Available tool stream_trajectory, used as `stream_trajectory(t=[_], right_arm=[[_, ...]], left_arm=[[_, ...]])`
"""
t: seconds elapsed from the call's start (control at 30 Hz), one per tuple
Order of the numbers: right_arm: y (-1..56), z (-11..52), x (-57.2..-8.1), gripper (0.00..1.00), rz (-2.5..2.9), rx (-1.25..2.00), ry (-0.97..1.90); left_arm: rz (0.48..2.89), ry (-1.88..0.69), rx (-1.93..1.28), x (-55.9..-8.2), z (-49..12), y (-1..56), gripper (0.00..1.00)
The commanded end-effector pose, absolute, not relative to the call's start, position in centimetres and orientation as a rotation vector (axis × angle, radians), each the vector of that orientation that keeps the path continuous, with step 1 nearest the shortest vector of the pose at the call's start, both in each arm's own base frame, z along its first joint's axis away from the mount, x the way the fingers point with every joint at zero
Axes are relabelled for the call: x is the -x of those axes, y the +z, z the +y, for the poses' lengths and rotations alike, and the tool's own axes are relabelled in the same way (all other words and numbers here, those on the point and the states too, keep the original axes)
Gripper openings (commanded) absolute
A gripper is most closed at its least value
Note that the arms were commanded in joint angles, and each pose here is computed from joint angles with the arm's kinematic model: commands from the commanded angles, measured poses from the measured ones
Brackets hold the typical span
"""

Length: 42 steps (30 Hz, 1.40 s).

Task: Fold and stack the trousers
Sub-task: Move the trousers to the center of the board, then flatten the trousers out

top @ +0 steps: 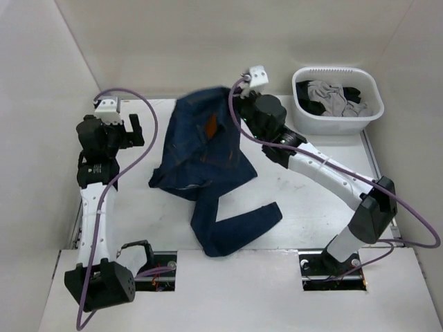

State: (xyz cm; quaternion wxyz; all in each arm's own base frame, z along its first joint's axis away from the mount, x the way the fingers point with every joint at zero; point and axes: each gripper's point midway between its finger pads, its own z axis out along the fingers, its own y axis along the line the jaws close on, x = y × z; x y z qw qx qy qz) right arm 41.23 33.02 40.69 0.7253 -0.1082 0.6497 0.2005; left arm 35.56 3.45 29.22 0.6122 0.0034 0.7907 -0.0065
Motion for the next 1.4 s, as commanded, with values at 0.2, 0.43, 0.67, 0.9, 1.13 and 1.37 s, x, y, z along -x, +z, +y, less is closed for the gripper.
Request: stream_trajectory(t=[0.2,0.43,0.67,0.9,1.13,1.37], right_arm=[[21.1,23.9,-40.5,1.0,2.16,0.133,0.432],[23.5,39.6,-32.6,1.0,1.898,0.674,0.596],[16.2,49.9,-27.7,0.97,1.989,1.055,0.575],[11.6,52.1,-29.4,1.0,2.014,0.894,0.435],[8.0,54.5,-29.4,0.99,1.933,0.989,0.328],[10.9,53.1,-31.9,0.05,1.975,0.809,0.412]], left_arm=[[1.895,0.101,-0.097,-37.0,5.5,29.0,1.0],[1.94,0.094,-0.044,-34.3,5.7,26.7,1.0],[1.955,0.122,0.143,-31.0,8.3,24.7,1.0],[2.0,0.157,0.215,-29.8,9.2,22.3,1.0],[1.998,0.157,0.211,-29.9,9.0,22.2,1.0],[1.986,0.165,0.213,-30.0,9.2,23.0,1.0]])
